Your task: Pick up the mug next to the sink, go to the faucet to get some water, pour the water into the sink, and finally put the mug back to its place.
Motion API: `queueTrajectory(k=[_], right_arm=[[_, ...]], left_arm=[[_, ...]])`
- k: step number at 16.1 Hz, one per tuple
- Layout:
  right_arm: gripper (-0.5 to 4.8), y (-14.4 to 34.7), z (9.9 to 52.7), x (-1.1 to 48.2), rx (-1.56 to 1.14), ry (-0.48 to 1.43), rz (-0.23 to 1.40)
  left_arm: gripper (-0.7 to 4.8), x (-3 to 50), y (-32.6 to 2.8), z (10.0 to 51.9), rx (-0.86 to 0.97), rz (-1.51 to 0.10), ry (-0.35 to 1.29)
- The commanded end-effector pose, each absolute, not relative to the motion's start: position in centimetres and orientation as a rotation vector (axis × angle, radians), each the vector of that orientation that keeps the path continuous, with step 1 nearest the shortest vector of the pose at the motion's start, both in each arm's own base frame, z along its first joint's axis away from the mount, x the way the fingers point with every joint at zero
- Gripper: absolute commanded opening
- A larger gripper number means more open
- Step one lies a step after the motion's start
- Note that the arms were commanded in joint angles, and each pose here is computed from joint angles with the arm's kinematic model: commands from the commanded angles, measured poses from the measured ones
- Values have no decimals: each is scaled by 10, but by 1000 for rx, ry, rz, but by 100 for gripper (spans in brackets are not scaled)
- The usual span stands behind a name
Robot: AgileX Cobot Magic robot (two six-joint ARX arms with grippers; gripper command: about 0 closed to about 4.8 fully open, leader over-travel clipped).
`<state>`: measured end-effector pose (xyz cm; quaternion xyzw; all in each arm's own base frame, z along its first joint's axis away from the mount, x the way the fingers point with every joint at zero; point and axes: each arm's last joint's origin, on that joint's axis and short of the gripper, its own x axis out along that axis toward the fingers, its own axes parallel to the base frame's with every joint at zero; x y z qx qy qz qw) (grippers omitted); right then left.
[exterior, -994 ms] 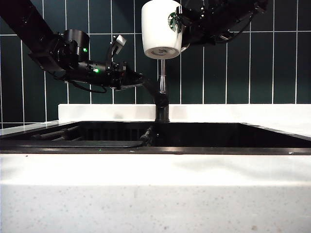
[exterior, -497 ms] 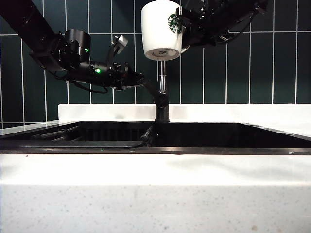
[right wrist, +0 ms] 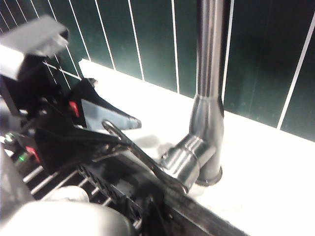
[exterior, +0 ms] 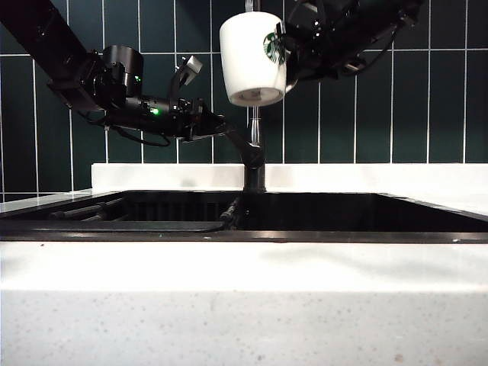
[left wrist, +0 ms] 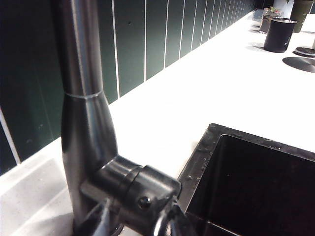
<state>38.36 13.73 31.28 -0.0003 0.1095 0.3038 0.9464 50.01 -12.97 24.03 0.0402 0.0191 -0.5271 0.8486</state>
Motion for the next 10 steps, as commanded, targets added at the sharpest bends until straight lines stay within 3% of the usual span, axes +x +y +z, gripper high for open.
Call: queueTrajectory(k=[1, 4, 10], right_arm=[[8, 137, 330, 381, 18, 128, 636], [8, 137, 330, 381, 2, 122, 637], [8, 130, 336, 381, -13, 95, 604]], left_arm=[[152, 507, -123, 244, 145, -855, 19], [152, 510, -120, 246, 152, -687, 11], [152, 491, -125, 289, 39, -953, -48]])
